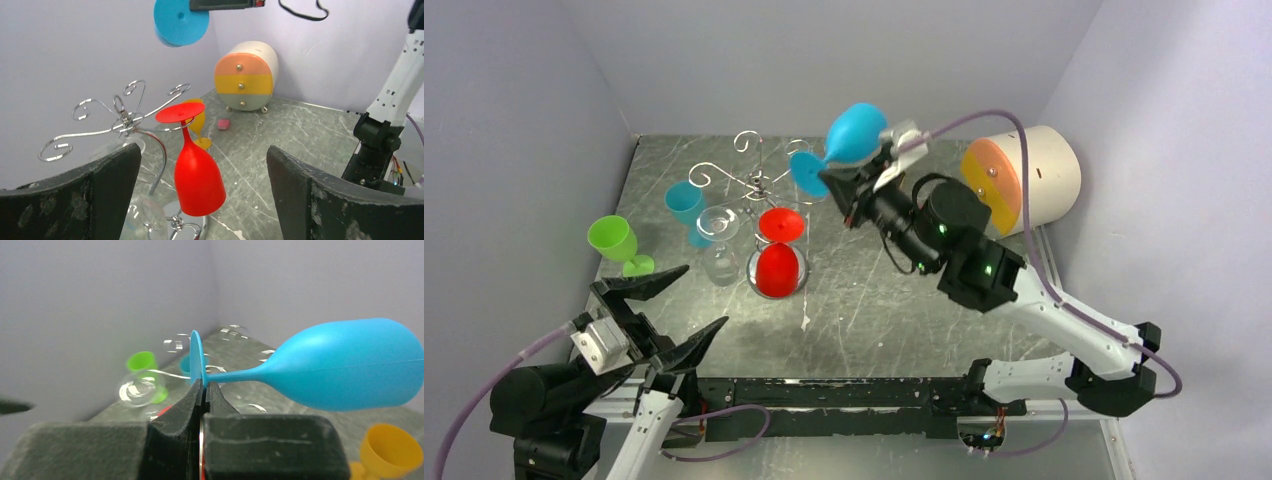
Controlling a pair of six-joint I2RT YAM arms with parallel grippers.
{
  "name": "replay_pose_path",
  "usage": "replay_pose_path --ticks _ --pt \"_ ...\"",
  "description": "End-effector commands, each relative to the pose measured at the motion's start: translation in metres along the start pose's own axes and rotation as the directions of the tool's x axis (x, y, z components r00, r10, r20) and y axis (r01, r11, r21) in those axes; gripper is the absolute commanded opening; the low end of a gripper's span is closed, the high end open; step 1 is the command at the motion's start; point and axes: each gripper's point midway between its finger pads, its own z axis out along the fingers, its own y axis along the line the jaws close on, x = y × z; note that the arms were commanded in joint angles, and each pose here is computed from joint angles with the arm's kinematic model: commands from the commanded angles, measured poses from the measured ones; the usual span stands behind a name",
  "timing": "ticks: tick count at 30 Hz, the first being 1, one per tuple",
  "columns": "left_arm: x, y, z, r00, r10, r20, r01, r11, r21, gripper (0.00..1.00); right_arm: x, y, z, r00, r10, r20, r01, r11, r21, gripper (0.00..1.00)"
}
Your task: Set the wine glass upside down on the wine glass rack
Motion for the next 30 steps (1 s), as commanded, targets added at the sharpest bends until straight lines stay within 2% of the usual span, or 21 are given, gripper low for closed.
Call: replay_pose_path --ticks 1,6,14,21,30 --pt "0.014 0.021 -0.003 0.986 -0.157 -0.047 0.148 0.976 -0.16 1.0 0.01 -0.044 0.012 0.99 0.141 -0.026 -0.139 0.989 0.054 0.0" --pt "0.034 0.036 -0.005 0.962 -0.26 -0.083 0.229 0.934 -0.273 1.0 0.022 -0.067 0.024 0.956 0.29 -0.029 -0.288 0.955 0.075 0.0" --pt "0.055 0.048 -0.008 0.932 -0.359 -0.046 0.319 0.874 -0.366 1.0 0.055 -0.099 0.033 0.819 0.573 -0.004 -0.57 0.815 0.11 0.0" --pt "0.07 0.039 0.001 0.915 -0.398 -0.068 0.36 0.881 -0.306 1.0 0.063 -0.098 0.038 0.739 0.674 -0.013 -0.669 0.736 0.103 0.0" --pt "0.075 0.038 -0.004 0.932 -0.363 0.009 0.349 0.889 -0.296 1.0 0.069 -0.101 0.04 0.606 0.795 0.014 -0.786 0.596 0.163 0.0"
